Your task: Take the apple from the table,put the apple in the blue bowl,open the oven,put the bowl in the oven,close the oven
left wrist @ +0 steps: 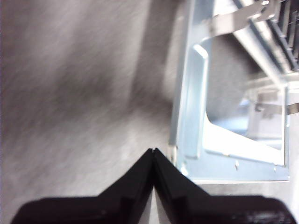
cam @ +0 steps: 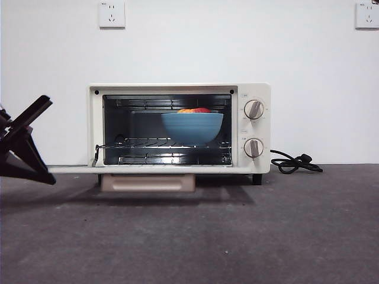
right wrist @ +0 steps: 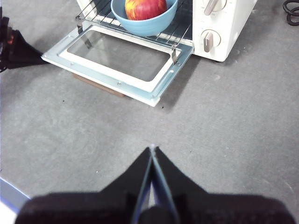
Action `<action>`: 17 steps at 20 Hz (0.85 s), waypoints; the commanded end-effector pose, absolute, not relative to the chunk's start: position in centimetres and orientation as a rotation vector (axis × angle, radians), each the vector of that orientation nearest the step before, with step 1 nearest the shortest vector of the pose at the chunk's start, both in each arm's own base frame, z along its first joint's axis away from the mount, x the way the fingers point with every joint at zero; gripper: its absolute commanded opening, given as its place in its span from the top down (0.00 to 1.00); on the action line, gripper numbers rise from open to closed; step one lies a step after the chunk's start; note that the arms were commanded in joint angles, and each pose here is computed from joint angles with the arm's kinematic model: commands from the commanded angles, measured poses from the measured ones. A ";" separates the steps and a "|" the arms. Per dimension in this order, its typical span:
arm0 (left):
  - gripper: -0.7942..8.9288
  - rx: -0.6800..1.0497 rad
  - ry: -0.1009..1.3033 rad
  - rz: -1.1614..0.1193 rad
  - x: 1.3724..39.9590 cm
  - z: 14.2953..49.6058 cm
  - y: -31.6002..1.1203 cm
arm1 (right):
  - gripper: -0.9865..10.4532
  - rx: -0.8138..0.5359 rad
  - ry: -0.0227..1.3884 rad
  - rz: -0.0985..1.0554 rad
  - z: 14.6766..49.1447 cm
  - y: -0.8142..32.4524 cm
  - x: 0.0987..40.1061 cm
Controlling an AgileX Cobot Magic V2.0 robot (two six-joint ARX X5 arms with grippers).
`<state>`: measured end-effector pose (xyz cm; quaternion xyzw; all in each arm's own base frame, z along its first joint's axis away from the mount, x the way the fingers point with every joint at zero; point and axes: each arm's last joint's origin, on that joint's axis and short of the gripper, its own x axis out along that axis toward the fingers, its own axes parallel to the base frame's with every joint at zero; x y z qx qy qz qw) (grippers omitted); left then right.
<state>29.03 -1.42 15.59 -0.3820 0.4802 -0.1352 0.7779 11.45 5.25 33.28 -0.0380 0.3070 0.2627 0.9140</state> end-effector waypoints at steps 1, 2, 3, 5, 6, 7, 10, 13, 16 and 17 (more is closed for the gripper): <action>0.93 -0.829 1.026 -0.368 29.5 16.1 -2.4 | 0.92 -0.069 0.640 0.543 33.1 5.3 11.4; 0.93 -0.832 1.025 -0.370 29.6 16.2 -2.4 | 0.92 -0.064 0.641 0.546 33.1 5.3 11.4; 0.93 -0.836 1.021 -0.370 29.6 16.3 -2.5 | 0.92 -0.058 0.642 0.558 33.1 5.3 11.4; 0.93 -0.830 0.999 -0.379 30.1 17.0 -2.5 | 0.92 -0.048 0.645 0.563 33.1 5.3 11.4; 0.93 -0.831 0.986 -0.385 30.4 17.4 -2.5 | 0.92 -0.048 0.645 0.563 33.1 5.3 11.4; 0.93 -0.834 0.973 -0.394 30.8 17.9 -2.5 | 0.92 -0.049 0.643 0.562 33.1 5.3 11.4; 0.93 -0.839 0.926 -0.439 31.9 19.9 -2.6 | 0.92 -0.049 0.644 0.562 33.1 5.3 11.4; 0.93 -0.840 0.870 -0.470 33.0 22.0 -2.7 | 0.92 -0.045 0.645 0.561 33.1 5.3 11.4; 0.93 -0.838 0.813 -0.494 33.9 24.2 -2.7 | 0.91 -0.043 0.645 0.560 33.1 5.3 11.4; 0.93 -0.834 0.797 -0.500 34.1 24.7 -2.7 | 0.91 -0.043 0.645 0.560 33.1 5.3 11.4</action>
